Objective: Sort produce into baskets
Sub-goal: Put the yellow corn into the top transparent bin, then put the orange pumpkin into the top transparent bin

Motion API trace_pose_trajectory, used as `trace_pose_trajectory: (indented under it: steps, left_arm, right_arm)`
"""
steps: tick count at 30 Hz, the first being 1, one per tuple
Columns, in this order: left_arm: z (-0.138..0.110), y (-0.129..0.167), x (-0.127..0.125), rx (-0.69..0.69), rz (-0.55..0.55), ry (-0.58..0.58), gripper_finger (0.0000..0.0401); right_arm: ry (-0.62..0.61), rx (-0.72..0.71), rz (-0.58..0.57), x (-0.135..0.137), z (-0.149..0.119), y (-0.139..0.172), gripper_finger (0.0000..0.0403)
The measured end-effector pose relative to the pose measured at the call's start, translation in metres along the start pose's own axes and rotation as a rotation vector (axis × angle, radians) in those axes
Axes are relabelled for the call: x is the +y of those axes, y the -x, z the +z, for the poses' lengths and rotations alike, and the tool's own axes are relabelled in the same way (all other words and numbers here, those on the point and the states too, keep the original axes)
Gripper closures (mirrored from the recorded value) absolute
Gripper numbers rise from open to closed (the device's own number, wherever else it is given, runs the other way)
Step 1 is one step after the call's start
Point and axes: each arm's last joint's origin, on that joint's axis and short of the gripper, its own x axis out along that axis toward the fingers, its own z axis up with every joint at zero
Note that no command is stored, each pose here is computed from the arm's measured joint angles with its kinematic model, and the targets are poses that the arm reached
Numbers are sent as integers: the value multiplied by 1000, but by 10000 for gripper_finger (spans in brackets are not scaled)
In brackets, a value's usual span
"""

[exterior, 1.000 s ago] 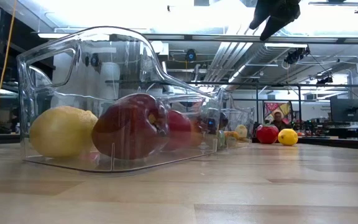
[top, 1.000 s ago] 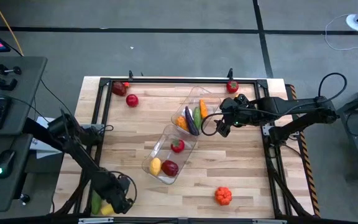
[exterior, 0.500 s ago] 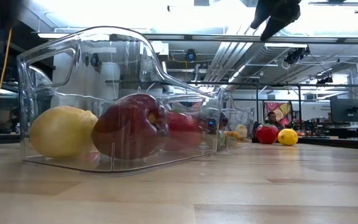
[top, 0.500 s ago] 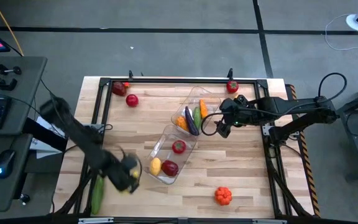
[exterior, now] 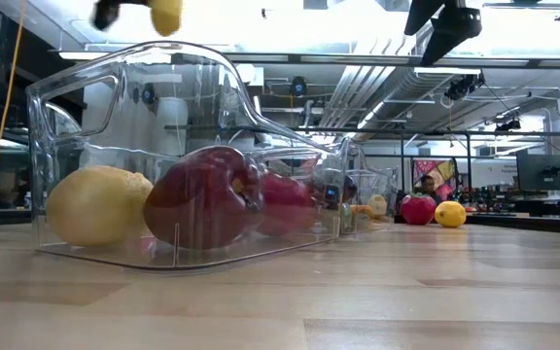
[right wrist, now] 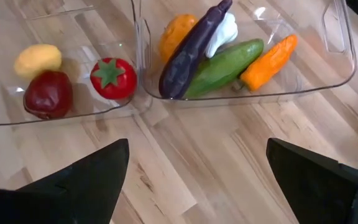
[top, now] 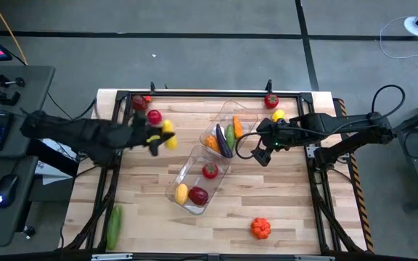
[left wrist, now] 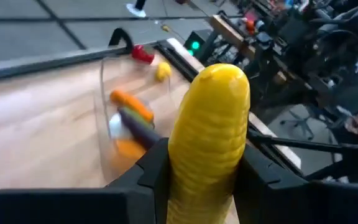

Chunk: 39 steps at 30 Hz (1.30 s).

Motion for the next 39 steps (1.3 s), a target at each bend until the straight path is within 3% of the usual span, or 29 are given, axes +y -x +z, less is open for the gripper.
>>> trace_pose_trajectory:
  steps: [5,12,17,20,28,34,39]
  left_arm:
    - [7,-67,5,39,-16,-94,299]
    - [2,-175,19,-16,-223,-97,276]
    - [9,-228,31,14,-241,-45,271]
    - [13,-249,33,49,-267,-56,261]
    - [23,-262,25,112,-250,-185,183]
    - [29,-258,22,161,-248,-185,130]
    - [36,-236,26,339,-259,-139,123]
  right_arm:
    - [-1,-17,-19,-1,1,0,30]
    - [-53,-150,-165,-7,6,0,30]
    - [-170,-250,-234,-11,12,0,30]
    - [-178,-275,-232,-11,15,0,30]
    - [-135,-270,-231,-10,15,0,30]
    - [-69,-258,-234,-10,15,0,30]
    - [-23,-250,-229,-9,15,0,30]
